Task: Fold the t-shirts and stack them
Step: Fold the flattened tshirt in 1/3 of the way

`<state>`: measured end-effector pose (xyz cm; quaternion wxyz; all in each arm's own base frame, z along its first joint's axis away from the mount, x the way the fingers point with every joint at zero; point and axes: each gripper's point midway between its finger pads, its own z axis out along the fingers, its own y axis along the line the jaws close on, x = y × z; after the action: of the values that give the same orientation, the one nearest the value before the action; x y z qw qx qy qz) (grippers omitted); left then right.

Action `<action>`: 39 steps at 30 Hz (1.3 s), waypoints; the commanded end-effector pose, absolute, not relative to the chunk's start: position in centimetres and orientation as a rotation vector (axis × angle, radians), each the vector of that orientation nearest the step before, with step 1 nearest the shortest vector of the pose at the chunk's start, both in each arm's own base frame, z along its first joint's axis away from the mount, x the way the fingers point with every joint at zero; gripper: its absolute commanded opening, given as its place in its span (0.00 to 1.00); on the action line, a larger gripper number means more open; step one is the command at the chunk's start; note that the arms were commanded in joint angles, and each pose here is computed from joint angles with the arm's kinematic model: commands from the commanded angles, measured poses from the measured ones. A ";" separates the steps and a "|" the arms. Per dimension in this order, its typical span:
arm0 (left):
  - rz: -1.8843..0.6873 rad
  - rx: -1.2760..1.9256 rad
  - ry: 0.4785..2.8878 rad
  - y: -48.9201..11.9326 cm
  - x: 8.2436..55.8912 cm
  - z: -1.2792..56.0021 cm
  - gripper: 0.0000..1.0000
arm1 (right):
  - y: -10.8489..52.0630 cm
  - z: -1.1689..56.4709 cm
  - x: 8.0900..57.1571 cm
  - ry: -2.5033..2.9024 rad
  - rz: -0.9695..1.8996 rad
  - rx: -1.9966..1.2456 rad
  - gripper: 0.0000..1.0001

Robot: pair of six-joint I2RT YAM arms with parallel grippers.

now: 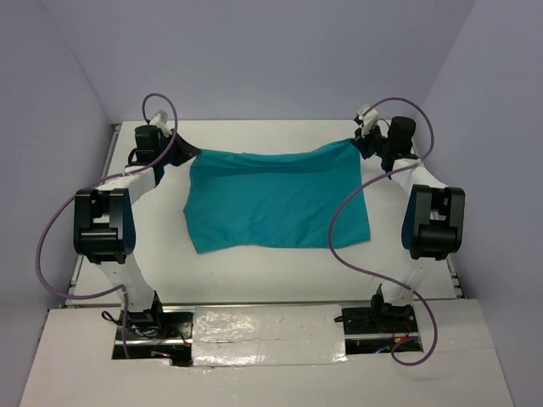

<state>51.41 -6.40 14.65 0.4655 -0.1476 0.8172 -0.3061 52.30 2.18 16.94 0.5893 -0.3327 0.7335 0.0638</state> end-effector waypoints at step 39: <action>-0.675 -0.243 1.953 -6.0 48.9 17.6 0.00 | 1.3 20.6 51.9 1.240 -0.341 -1.105 0.00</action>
<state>48.71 -6.25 15.79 0.4798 -0.1206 0.8198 -0.2883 51.77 1.13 16.35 0.6189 -0.4886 0.6043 -0.1142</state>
